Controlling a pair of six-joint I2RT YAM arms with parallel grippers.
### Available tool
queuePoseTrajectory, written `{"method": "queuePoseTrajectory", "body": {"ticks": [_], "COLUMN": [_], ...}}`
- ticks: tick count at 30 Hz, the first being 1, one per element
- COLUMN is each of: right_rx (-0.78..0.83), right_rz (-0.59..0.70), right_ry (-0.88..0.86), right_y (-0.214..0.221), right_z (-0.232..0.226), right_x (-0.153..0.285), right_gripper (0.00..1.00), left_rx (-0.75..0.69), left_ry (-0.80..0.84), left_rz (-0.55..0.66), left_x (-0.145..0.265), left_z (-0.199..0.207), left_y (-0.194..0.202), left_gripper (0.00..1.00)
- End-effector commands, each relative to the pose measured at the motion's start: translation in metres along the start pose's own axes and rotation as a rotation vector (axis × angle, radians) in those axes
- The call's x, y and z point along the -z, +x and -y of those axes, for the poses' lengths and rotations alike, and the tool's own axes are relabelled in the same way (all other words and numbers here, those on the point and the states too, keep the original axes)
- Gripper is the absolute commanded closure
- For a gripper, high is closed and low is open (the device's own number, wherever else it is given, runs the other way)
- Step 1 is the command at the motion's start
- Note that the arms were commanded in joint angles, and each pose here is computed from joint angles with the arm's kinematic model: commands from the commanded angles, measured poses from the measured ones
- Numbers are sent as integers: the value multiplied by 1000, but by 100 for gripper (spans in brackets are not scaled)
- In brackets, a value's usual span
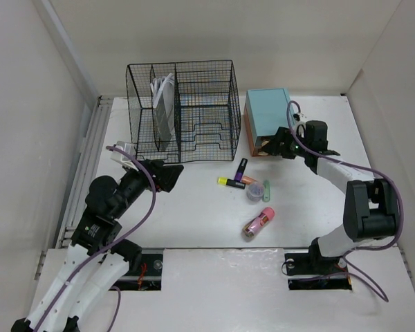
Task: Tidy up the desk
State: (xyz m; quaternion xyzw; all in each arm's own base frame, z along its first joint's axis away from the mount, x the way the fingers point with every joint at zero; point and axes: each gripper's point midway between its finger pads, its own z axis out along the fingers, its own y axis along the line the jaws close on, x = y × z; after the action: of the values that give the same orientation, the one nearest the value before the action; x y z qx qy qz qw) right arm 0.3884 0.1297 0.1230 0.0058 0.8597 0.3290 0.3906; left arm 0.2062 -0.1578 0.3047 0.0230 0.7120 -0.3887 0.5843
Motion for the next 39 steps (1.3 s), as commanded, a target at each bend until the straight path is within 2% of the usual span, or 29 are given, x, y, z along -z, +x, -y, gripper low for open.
{"method": "queuePoseTrajectory", "body": {"ticks": [1,7,11,15,16,19,21,29,39], "right_rx": [-5,-46,-80,-80,-77,-80,-69,-18,60], "right_rz": [122,185,236,268,275,268,270,230,48], "right_ry": [-50,-18,36,52,48,52,52,44,-13], "right_y": [-35,-48,-52,-56,-58,-52,-47,-22,29], "right_z": [-18,-21,-15,-14,-17,-15,-16,-21,-26], "right_x": [-10,-20,-25,-27,-24,-22,-15,7,25], "right_gripper": [26,26,32,44,51,65,69,70,71], "left_rx": [-8,-8,1,1,2,2,2,1,7], "left_ry": [41,33,34,34,29,29,29,35,45], "left_rz": [69,74,73,73,66,66,66,75,90], "left_x": [2,2,2,2,2,2,2,5,9], "left_z": [11,10,10,10,9,9,9,10,13], "left_y": [-17,-18,-18,-18,-16,-16,-16,-16,-19], "left_gripper": [14,14,14,14,14,14,14,14,14]}}
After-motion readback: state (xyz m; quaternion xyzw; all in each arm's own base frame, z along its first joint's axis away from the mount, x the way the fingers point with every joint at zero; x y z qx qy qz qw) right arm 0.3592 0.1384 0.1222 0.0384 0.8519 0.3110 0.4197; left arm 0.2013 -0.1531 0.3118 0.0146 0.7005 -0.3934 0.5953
